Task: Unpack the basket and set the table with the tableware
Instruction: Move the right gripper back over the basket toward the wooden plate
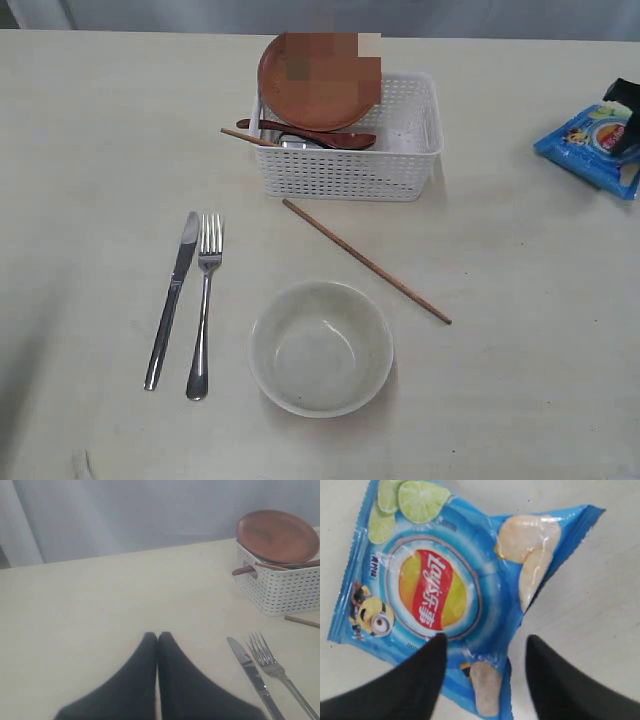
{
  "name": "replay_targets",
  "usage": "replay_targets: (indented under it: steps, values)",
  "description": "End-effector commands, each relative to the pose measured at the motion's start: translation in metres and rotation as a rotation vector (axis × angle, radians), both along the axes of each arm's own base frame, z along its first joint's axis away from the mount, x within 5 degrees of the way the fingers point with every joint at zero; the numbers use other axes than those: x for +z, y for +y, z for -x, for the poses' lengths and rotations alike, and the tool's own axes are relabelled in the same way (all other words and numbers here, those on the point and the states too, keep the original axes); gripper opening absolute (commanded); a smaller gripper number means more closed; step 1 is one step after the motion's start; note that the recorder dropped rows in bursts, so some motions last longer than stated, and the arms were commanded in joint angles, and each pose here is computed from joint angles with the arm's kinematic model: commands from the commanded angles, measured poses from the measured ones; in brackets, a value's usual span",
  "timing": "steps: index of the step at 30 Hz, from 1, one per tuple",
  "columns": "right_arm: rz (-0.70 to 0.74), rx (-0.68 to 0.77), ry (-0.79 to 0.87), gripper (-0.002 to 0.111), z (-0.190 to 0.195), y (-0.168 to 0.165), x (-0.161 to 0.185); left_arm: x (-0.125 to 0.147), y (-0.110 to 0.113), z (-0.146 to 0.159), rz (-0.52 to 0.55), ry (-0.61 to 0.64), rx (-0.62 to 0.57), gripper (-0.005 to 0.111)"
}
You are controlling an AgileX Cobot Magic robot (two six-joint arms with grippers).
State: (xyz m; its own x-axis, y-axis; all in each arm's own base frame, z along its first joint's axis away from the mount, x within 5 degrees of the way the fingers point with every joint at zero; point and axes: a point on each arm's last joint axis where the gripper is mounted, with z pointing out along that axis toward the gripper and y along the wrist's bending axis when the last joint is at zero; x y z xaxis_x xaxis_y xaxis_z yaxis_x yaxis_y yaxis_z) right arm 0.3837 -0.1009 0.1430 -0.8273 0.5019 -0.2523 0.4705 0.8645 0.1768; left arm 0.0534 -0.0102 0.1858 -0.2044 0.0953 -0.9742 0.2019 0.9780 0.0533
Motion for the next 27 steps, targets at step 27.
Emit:
replay_targets:
  steps: [27]
  values:
    - [-0.161, 0.544, -0.371, 0.052, -0.008, 0.21, 0.113, 0.0, 0.0, 0.0, 0.004, -0.008, 0.001, 0.0]
